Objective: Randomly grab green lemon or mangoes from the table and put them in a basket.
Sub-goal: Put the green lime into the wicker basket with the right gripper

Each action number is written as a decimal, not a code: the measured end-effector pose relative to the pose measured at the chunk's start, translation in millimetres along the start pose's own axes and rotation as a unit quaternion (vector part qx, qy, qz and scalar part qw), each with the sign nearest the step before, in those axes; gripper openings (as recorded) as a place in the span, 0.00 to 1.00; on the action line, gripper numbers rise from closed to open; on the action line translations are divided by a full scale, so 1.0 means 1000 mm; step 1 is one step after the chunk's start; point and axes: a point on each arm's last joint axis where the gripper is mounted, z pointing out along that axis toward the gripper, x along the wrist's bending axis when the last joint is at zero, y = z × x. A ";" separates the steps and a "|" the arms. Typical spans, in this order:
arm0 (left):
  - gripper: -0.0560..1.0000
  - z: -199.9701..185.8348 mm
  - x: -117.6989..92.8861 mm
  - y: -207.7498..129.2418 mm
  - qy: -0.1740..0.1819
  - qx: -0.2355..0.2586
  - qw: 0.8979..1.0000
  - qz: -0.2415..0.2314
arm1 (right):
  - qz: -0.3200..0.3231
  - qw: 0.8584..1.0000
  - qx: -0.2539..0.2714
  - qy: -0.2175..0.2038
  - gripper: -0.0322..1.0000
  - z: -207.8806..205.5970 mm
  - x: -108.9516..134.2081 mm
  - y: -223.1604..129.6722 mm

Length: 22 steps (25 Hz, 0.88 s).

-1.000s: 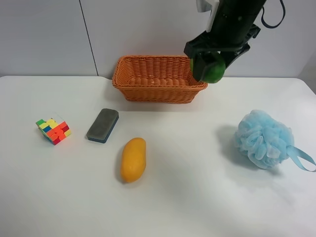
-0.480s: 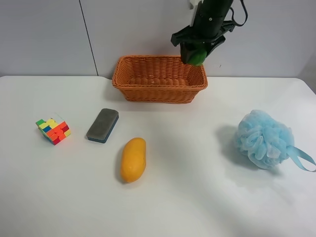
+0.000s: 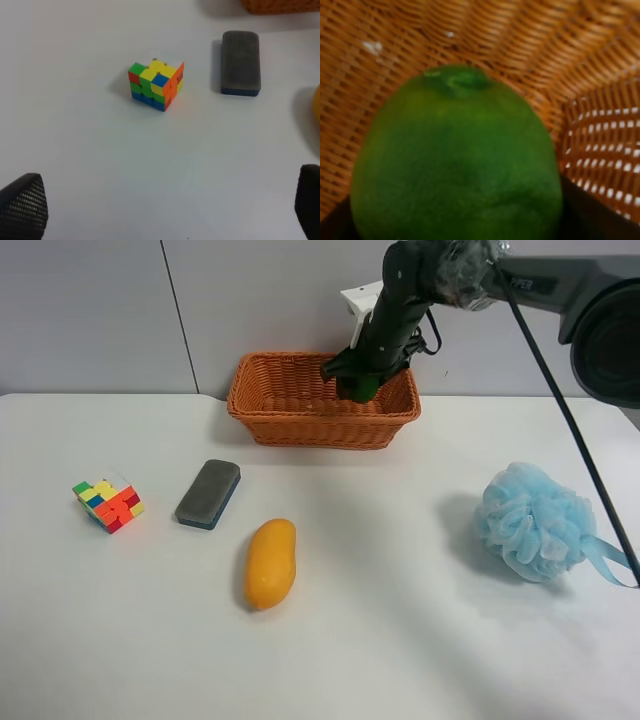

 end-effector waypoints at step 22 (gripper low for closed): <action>0.99 0.000 0.000 0.000 0.000 0.000 1.000 0.000 | 0.003 1.000 0.009 0.003 0.99 0.007 0.001 -0.004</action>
